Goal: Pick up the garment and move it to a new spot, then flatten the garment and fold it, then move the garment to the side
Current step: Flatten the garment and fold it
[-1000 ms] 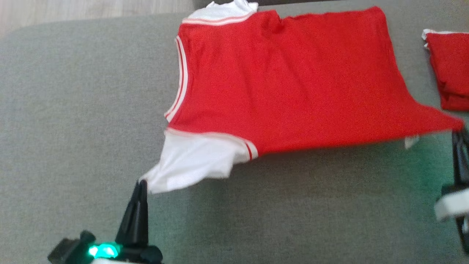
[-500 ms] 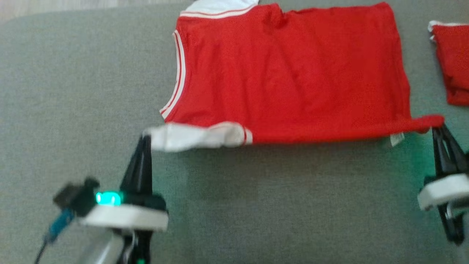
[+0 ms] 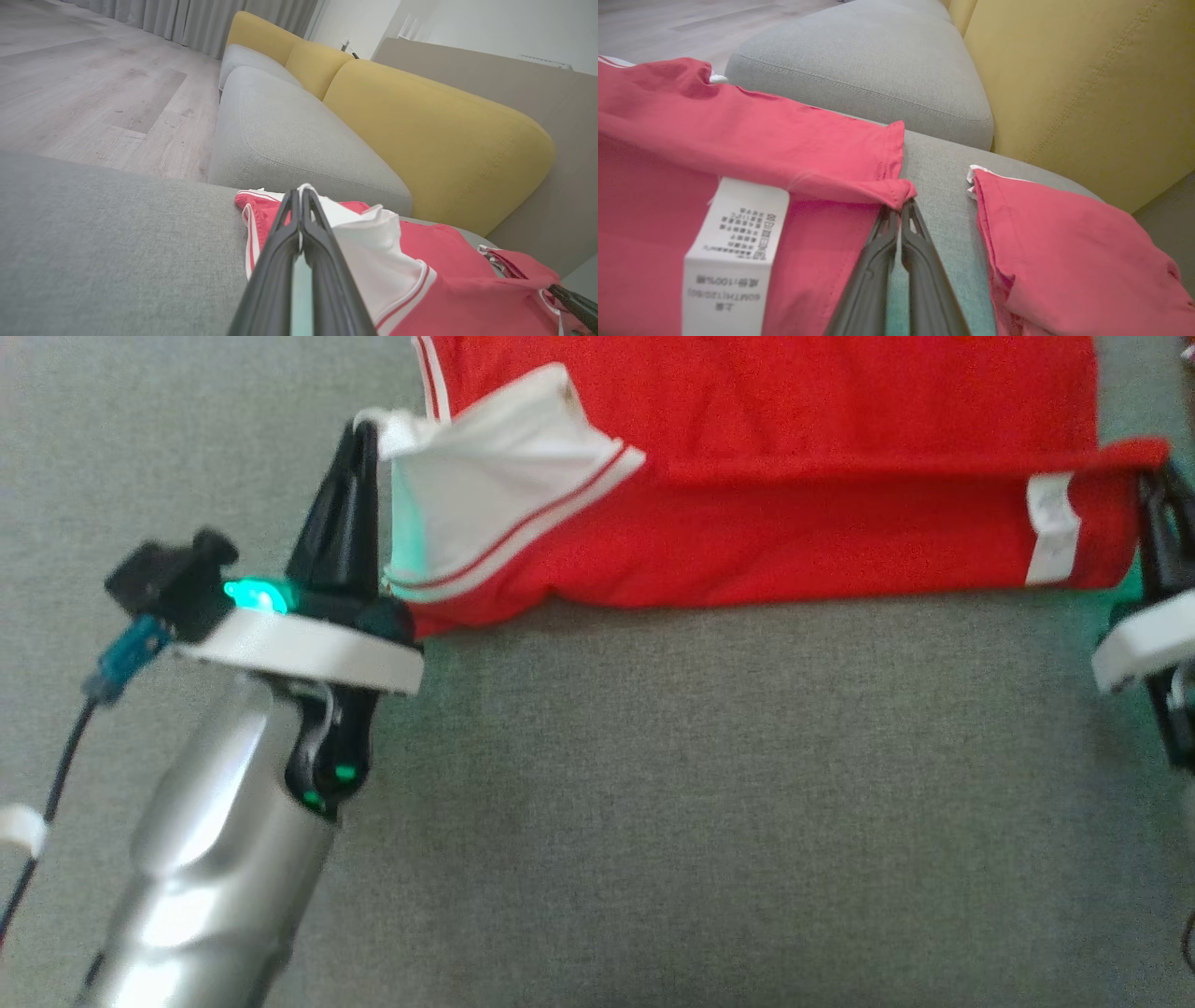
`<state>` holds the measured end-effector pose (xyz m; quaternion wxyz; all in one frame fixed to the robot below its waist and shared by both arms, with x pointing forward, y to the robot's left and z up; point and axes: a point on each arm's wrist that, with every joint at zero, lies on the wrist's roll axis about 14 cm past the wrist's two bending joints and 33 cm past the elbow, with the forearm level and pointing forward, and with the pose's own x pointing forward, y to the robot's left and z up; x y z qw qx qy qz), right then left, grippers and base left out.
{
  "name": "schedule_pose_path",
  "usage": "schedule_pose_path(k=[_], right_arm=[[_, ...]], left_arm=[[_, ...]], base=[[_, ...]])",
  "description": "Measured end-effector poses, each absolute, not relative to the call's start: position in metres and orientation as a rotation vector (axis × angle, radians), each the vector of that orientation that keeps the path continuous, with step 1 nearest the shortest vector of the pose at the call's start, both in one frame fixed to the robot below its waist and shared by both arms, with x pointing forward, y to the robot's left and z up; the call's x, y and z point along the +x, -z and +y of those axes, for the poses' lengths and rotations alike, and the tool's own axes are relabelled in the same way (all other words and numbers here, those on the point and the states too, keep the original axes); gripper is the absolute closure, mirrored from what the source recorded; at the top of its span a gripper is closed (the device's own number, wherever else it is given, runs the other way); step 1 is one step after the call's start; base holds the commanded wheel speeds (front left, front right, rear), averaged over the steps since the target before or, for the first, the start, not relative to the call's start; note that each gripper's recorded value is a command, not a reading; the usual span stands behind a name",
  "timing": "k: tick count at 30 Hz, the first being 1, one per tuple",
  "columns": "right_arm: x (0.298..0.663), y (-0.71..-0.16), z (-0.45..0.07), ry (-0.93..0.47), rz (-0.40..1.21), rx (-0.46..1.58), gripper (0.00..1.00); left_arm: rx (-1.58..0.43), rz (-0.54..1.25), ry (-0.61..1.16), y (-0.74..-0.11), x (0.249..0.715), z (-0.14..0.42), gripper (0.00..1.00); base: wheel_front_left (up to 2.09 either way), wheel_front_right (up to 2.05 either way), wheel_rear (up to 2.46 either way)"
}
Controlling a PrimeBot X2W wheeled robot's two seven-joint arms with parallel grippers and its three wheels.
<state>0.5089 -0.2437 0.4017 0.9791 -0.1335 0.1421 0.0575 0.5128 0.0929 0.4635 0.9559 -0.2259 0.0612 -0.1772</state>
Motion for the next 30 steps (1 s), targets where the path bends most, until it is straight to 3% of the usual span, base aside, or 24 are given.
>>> schedule_pose_path(k=[3,4,5,6,15,22,30], right_arm=[[0.523,-0.394,-0.243,-0.130,0.303,-0.275,1.00],[0.527,-0.392,-0.243,-0.130,0.306,-0.273,0.87],[0.527,-0.392,-0.243,-0.130,0.306,-0.273,0.16],[0.530,-0.390,-0.243,-0.131,0.302,-0.268,0.00],[0.536,-0.409,-0.232,-0.143,0.194,-0.217,0.00],[0.514,-0.419,-0.230,-0.113,0.173,-0.168,0.00],[0.490,-0.412,-0.234,-0.086,0.205,-0.151,0.00]], left_arm=[[-0.439,0.139,0.370,-0.455,0.527,0.090,1.00],[-0.437,0.148,0.372,-0.451,0.530,0.088,0.82],[-0.437,0.148,0.372,-0.451,0.530,0.088,0.07],[-0.436,0.159,0.374,-0.446,0.533,0.086,0.00],[-0.302,0.135,0.348,-0.436,0.523,0.085,0.00],[-0.214,0.328,0.250,-0.376,0.455,0.092,0.00],[-0.211,0.407,0.202,-0.363,0.452,0.096,0.00]], base=[[0.00,0.00,0.00],[0.00,0.00,0.00],[0.00,0.00,0.00],[0.00,0.00,0.00],[0.00,0.00,0.00],[0.00,0.00,0.00],[0.00,0.00,0.00]])
